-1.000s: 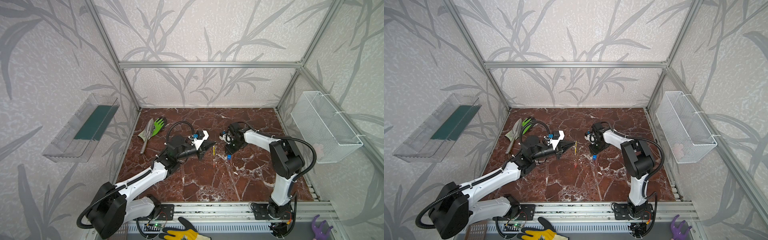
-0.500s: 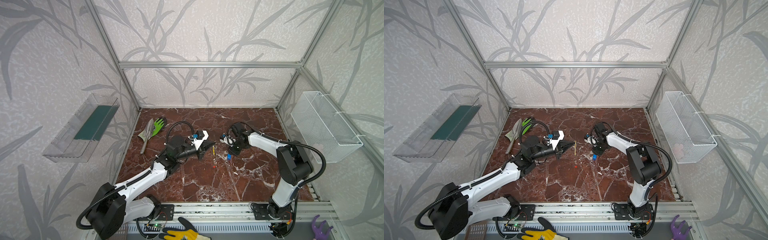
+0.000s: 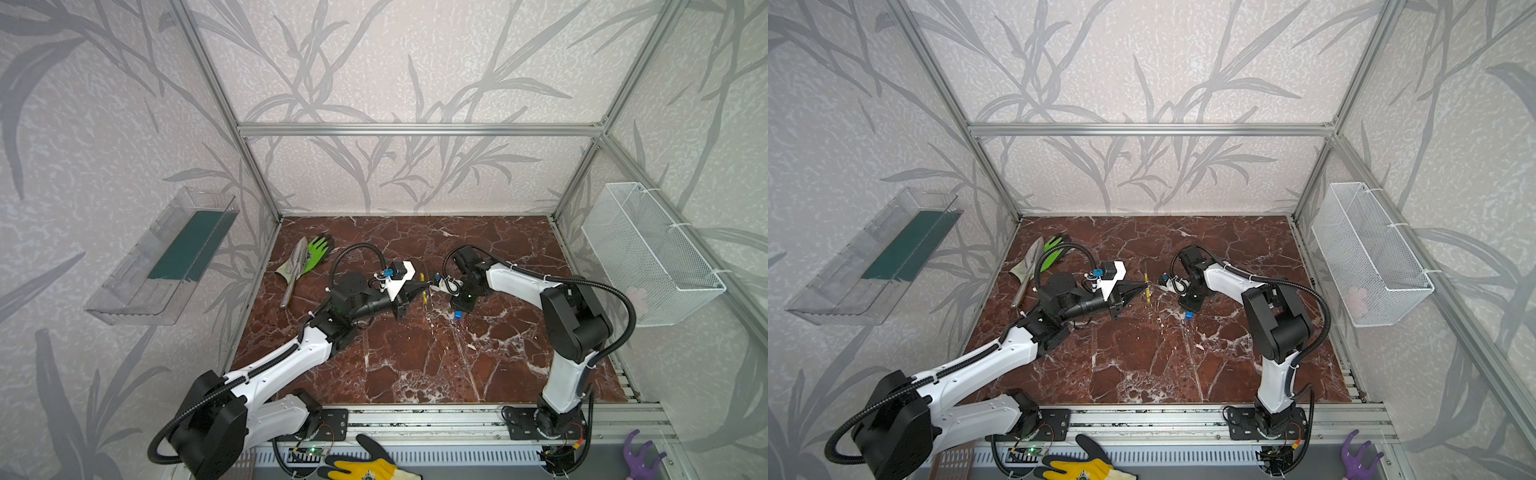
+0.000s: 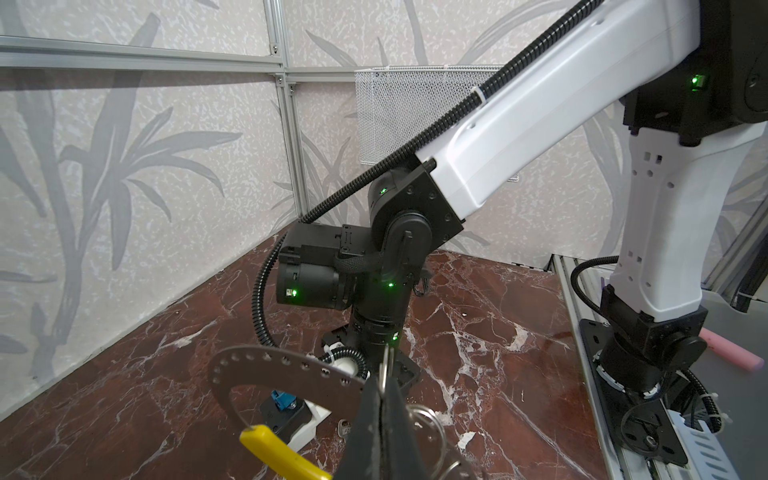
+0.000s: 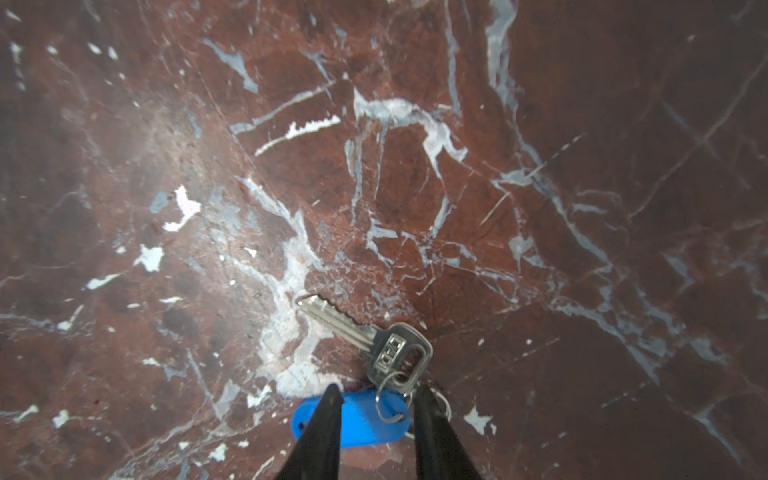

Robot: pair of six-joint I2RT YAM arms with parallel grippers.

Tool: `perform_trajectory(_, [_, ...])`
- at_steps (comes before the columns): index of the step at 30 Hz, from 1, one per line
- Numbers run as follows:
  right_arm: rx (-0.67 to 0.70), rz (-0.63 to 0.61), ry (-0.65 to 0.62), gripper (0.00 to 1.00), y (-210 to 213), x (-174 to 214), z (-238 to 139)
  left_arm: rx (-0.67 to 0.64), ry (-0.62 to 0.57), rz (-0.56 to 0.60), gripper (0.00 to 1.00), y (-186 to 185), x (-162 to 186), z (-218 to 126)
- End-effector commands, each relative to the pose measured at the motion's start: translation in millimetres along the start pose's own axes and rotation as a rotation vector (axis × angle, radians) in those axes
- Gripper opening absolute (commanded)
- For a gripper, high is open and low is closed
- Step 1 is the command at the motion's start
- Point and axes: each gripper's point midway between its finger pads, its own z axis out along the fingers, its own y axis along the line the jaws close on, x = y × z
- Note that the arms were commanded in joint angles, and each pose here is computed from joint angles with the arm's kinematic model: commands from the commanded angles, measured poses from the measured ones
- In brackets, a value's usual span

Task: Put the keys on the keyring
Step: 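Grasp the blue-tagged key's ring with the right gripper and lift it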

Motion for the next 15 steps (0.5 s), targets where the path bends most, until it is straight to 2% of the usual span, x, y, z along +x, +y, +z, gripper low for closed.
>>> perform_trajectory(1, [0.001, -0.014, 0.052, 0.30, -2, 6, 3, -0.011, -0.019, 0.027, 0.00, 0, -5, -5])
perform_trajectory(15, [0.057, -0.004, 0.071, 0.12, -15, 6, 5, -0.010, -0.020, 0.019, 0.00, 4, -4, -3])
